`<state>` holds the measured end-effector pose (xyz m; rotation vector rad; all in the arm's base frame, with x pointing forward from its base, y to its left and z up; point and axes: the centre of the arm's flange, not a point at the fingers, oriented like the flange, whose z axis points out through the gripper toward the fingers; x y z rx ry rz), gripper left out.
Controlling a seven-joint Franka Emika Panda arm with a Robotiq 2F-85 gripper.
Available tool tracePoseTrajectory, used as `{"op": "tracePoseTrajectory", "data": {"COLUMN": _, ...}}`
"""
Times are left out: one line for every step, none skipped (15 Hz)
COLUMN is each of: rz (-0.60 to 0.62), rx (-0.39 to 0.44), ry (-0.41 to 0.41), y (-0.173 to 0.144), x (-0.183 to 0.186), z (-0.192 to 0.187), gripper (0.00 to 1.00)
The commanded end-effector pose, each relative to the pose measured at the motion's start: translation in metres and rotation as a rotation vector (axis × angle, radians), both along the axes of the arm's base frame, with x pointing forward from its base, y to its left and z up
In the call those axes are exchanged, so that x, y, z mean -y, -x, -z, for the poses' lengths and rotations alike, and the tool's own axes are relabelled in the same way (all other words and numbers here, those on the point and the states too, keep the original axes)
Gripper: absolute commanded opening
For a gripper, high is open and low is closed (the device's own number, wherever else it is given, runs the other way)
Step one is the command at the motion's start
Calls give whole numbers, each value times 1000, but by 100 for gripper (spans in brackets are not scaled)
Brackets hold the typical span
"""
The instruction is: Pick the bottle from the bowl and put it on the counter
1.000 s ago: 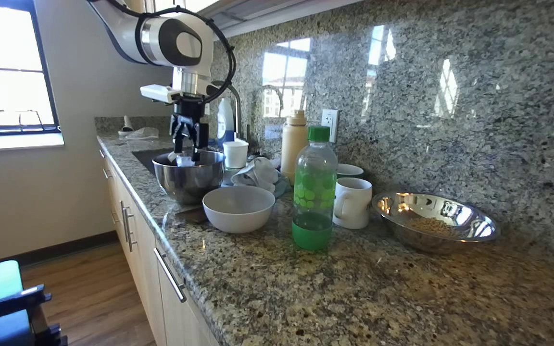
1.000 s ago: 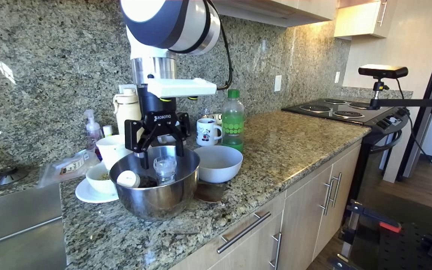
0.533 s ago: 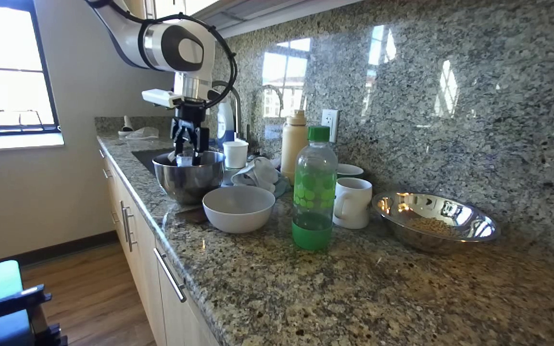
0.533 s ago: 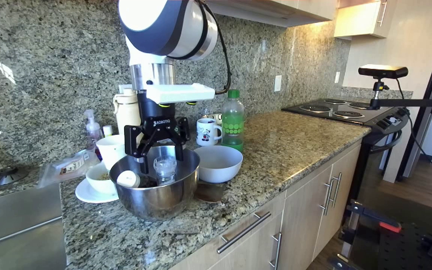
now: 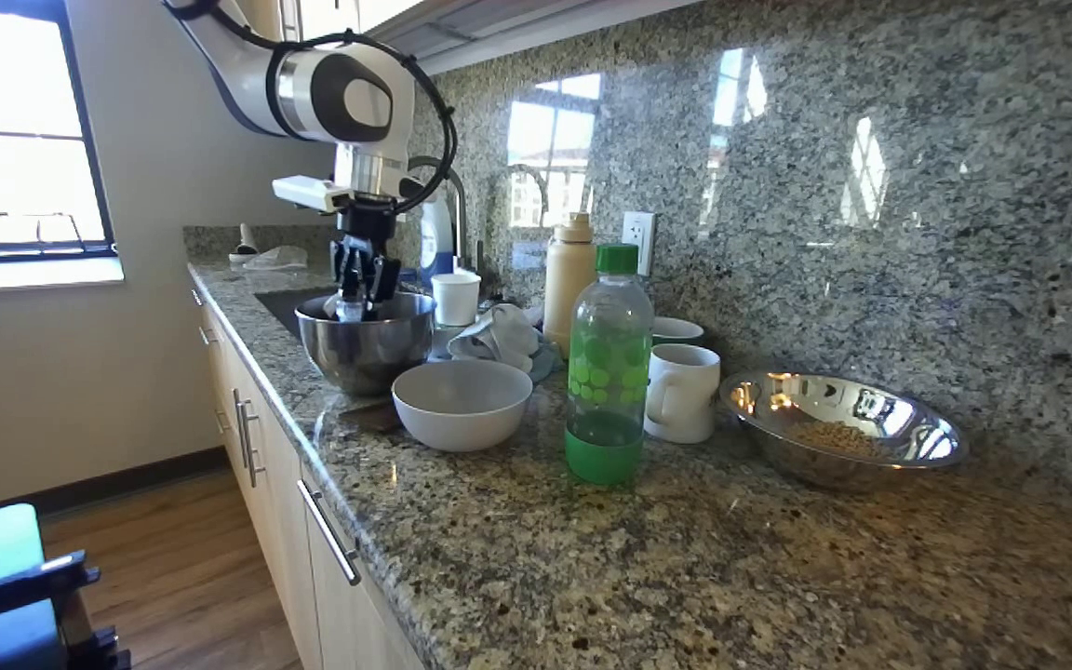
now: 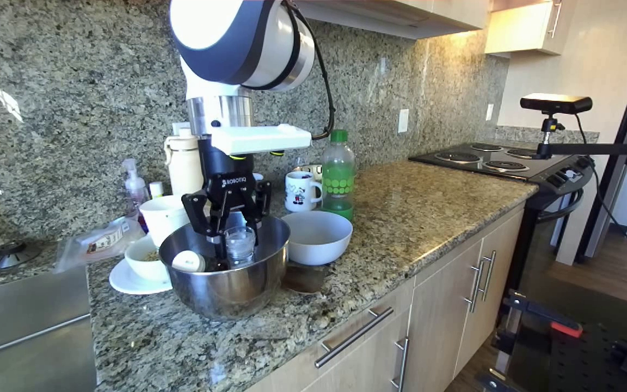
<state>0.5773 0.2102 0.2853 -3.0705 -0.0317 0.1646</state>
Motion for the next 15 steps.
{"op": "tracePoseTrajectory", "data": {"rz": 13, "rx": 4, "ry": 6, "y": -1, "x": -1, "z": -4, "gripper": 31}}
{"op": "tracePoseTrajectory", "data": {"rz": 13, "rx": 3, "ry": 7, "y": -1, "x": -1, "z": -4, "gripper": 31}}
{"op": "tracePoseTrajectory", "data": {"rz": 14, "rx": 4, "ry": 6, "y": -1, "x": 0, "z": -4, "gripper": 31}}
{"op": "tracePoseTrajectory", "data": {"rz": 16, "rx": 5, "ry": 4, "y": -1, "x": 1, "z": -6, "gripper": 31}}
{"op": "tracePoseTrajectory", "data": {"rz": 16, "rx": 7, "ry": 2, "y": -2, "x": 3, "z": -8, "gripper": 31}}
{"op": "tracePoseTrajectory", "data": {"rz": 20, "rx": 11, "ry": 2, "y": -2, "x": 5, "z": -13, "gripper": 31}}
{"op": "tracePoseTrajectory", "data": {"rz": 22, "rx": 14, "ry": 2, "y": -3, "x": 7, "z": -17, "gripper": 31}}
{"op": "tracePoseTrajectory", "data": {"rz": 27, "rx": 18, "ry": 9, "y": -4, "x": 9, "z": -23, "gripper": 31}}
{"op": "tracePoseTrajectory", "data": {"rz": 27, "rx": 21, "ry": 12, "y": -6, "x": 11, "z": -29, "gripper": 31}}
{"op": "tracePoseTrajectory", "data": {"rz": 32, "rx": 25, "ry": 13, "y": -8, "x": 15, "z": -35, "gripper": 31}}
{"op": "tracePoseTrajectory", "data": {"rz": 37, "rx": 30, "ry": 12, "y": -11, "x": 18, "z": -43, "gripper": 31}}
{"op": "tracePoseTrajectory", "data": {"rz": 40, "rx": 37, "ry": 12, "y": -13, "x": 21, "z": -51, "gripper": 31}}
{"op": "tracePoseTrajectory", "data": {"rz": 44, "rx": 48, "ry": 8, "y": -16, "x": 25, "z": -61, "gripper": 31}}
{"op": "tracePoseTrajectory", "data": {"rz": 48, "rx": 62, "ry": 4, "y": -18, "x": 29, "z": -70, "gripper": 31}}
{"op": "tracePoseTrajectory", "data": {"rz": 58, "rx": 80, "ry": 0, "y": -21, "x": 33, "z": -80, "gripper": 31}}
